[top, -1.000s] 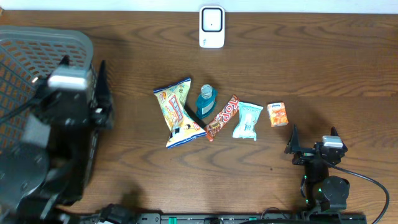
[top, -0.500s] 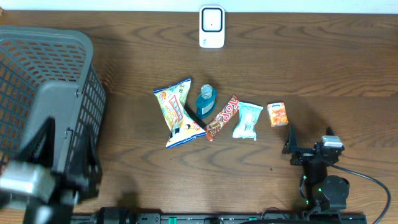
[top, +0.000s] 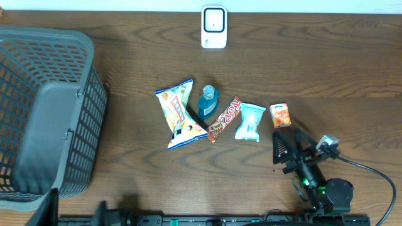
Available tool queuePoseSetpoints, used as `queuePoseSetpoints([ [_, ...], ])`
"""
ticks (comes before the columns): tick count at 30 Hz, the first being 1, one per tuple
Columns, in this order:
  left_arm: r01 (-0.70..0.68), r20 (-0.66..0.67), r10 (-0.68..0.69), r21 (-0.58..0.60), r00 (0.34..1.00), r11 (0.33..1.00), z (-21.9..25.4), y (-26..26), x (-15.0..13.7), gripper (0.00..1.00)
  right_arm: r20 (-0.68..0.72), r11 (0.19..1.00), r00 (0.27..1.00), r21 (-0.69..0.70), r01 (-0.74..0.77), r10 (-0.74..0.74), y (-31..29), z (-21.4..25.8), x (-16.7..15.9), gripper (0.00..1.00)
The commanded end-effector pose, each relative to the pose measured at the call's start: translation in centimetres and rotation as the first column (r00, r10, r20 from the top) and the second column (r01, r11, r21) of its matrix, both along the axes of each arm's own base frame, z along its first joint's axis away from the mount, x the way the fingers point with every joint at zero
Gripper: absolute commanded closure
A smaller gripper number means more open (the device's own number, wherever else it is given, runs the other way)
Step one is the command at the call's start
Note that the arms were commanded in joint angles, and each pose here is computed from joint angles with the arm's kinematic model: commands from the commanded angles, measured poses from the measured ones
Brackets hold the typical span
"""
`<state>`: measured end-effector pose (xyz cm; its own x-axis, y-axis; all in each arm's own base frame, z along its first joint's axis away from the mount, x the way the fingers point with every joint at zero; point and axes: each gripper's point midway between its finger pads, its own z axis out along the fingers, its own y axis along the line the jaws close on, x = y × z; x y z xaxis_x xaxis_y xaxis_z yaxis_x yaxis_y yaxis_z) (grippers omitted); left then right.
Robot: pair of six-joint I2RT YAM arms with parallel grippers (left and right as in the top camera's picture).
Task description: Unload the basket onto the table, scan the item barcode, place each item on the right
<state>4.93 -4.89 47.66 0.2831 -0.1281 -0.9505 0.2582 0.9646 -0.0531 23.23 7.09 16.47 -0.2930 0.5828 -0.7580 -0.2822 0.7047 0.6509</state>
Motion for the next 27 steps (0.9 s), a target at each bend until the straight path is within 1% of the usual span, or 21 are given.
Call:
queuePoseSetpoints([
  [1,-0.021,-0.033,0.021,-0.017,0.999,1.0,-0.8,0.0,0.5,0.09,-0.02,0.992,0.993,0.046,-0.114,0.115,1.8,0.0,-0.9,0.01],
  [2,-0.032,-0.028,0.031,-0.016,0.999,0.999,-0.7,0.1,0.6,0.02,-0.021,0.99,0.991,0.051,-0.13,0.131,2.1,0.0,-1.1,0.01],
  [5,-0.071,0.048,0.071,-0.018,0.996,0.997,1.1,0.6,0.2,0.0,-0.021,0.98,0.981,0.053,-0.19,0.192,3.0,0.0,-1.6,0.01],
  [7,-0.093,0.12,0.095,-0.025,0.988,0.995,2.7,1.0,-0.4,0.0,-0.021,0.98,0.98,0.053,-0.194,0.195,3.0,0.0,-1.7,0.01],
  [10,-0.131,0.192,0.137,-0.045,0.972,0.99,4.3,1.7,-1.2,0.01,-0.005,0.984,0.986,0.068,-0.166,0.167,2.6,0.5,-1.4,0.01],
  [13,-0.155,0.203,0.164,-0.059,0.965,0.986,4.6,2.1,-1.3,0.01,-0.019,0.995,0.997,0.07,-0.074,0.075,1.3,0.2,-0.6,0.01],
  [15,-0.162,0.187,0.17,-0.057,0.968,0.985,4.3,2.2,-1.1,0.01,-0.037,0.998,0.999,0.068,-0.007,0.01,0.2,-0.2,-0.1,0.01],
  [20,-0.177,0.052,0.18,-0.05,0.982,0.983,1.2,2.5,0.3,0.01,-0.038,0.984,0.985,0.059,0.17,-0.168,-2.6,-0.3,0.9,0.01],
  [22,-0.18,0.001,0.181,-0.048,0.984,0.982,0.0,2.6,0.7,0.01,-0.037,0.962,0.963,0.053,0.269,-0.268,-4.4,-0.3,1.3,0.01],
  [23,-0.181,-0.034,0.18,-0.047,0.983,0.982,-0.7,2.6,1.0,0.01,-0.039,0.937,0.938,0.048,0.345,-0.343,-5.7,-0.4,1.4,0.01],
  [25,-0.184,-0.092,0.18,-0.044,0.979,0.982,-2.1,2.7,1.4,0.01,-0.05,0.899,0.899,0.042,0.436,-0.434,-7.4,-0.7,1.4,0.01],
  [27,-0.186,-0.142,0.178,-0.042,0.974,0.982,-3.4,2.8,1.8,0.01,-0.065,0.869,0.87,0.051,0.492,-0.489,-8.5,-0.9,1.4,0.01],
])
